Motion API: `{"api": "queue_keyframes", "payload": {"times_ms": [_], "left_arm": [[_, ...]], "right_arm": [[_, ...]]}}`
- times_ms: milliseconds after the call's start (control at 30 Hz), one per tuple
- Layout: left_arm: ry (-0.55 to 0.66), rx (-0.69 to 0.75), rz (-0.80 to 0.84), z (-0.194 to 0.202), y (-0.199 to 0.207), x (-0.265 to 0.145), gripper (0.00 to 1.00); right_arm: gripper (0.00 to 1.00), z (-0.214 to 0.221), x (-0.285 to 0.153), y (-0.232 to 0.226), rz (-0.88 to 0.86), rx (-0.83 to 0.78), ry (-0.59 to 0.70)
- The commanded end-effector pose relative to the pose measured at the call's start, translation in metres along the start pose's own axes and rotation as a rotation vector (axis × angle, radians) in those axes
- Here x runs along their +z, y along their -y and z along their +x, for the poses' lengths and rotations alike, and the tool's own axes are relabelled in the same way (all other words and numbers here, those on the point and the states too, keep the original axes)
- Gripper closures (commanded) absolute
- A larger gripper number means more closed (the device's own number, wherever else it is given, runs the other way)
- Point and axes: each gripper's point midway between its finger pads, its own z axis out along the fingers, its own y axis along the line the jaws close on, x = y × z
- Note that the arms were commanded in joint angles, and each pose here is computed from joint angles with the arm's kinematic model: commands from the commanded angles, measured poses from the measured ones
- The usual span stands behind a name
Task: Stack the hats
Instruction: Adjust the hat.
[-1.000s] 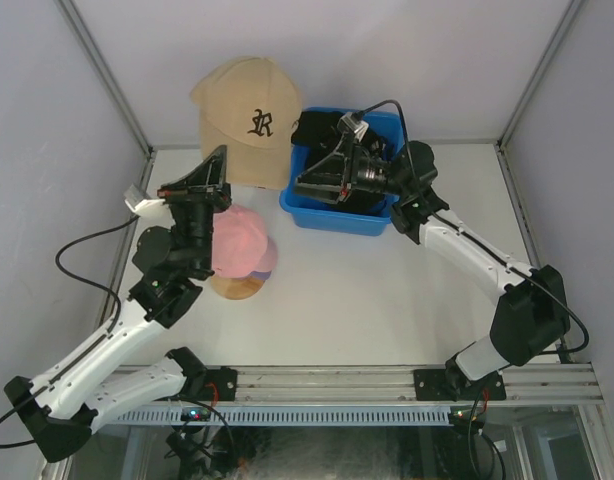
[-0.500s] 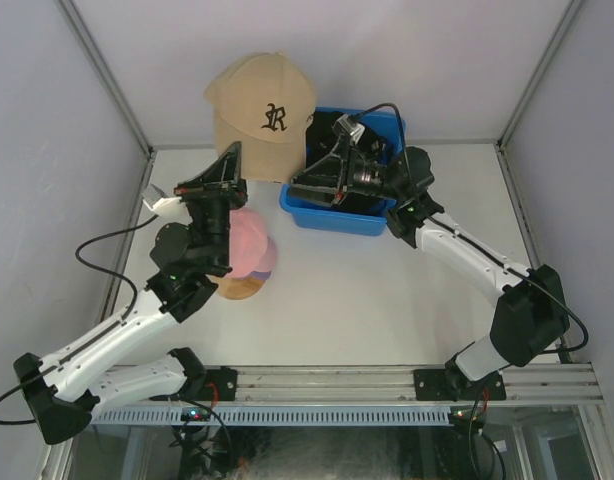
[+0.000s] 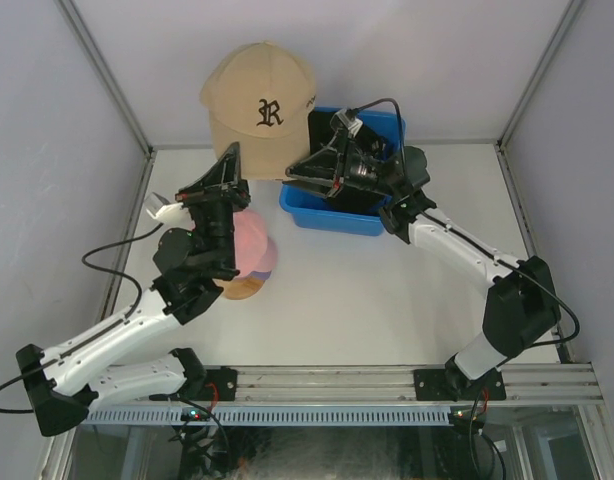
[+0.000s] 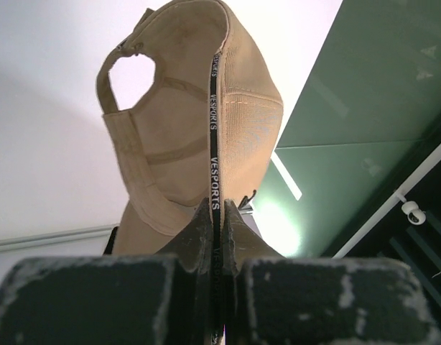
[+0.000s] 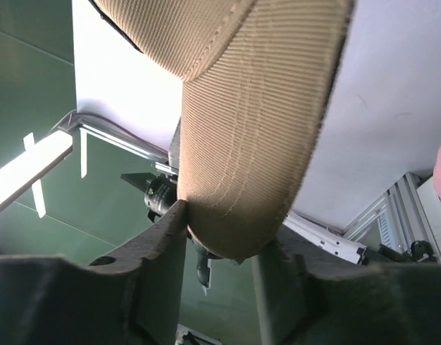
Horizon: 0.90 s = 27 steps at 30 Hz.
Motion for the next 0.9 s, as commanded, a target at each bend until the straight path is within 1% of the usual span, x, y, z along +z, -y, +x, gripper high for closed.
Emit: {"api": "queue_keyframes", "payload": {"times_ms": [0, 67, 133, 167, 200, 267, 367, 433, 533, 667, 700, 867], "left_arm": [[-0.031, -0.061, 0.035, 0.008, 0.028, -0.008, 1.00], [-0.038, -0.056, 0.026, 0.008, 0.024, -0.010, 1.00], [-0.053, -0.052, 0.030, 0.009, 0.025, -0.013, 1.00], [-0.062, -0.042, 0.033, 0.010, 0.025, -0.014, 0.99], [-0.069, -0.029, 0.039, 0.009, 0.027, -0.016, 0.97], [-0.078, 0.006, 0.052, 0.005, 0.030, -0.020, 0.90], [-0.066, 0.079, 0.066, -0.008, 0.031, -0.027, 0.73], [-0.054, 0.140, 0.076, -0.020, 0.030, -0.032, 0.66], [-0.045, 0.187, 0.109, -0.036, 0.035, -0.040, 0.53], [-0.084, 0.219, 0.158, -0.047, 0.040, -0.046, 0.39], [-0.101, 0.221, 0.168, -0.048, 0.040, -0.045, 0.36], [-0.207, 0.201, 0.234, -0.042, 0.045, -0.042, 0.31]], "right_arm": [[0.67, -0.017, 0.004, -0.035, -0.092, -0.070, 0.051], [0.78, -0.019, 0.004, -0.038, -0.103, -0.076, 0.044], [0.92, -0.022, 0.003, -0.040, -0.117, -0.076, 0.034], [0.98, -0.024, 0.001, -0.041, -0.125, -0.077, 0.032], [1.00, -0.027, -0.001, -0.042, -0.134, -0.075, 0.032], [1.00, -0.031, -0.006, -0.047, -0.160, -0.072, 0.024], [1.00, -0.035, -0.012, -0.059, -0.214, -0.058, -0.004], [1.00, -0.034, -0.016, -0.073, -0.280, -0.050, -0.036], [1.00, -0.032, -0.019, -0.085, -0.344, 0.006, -0.084], [1.00, -0.029, -0.021, -0.090, -0.373, 0.031, -0.114], [1.00, -0.027, -0.021, -0.091, -0.376, 0.036, -0.124], [1.00, -0.013, -0.020, -0.098, -0.388, 0.045, -0.164]]}}
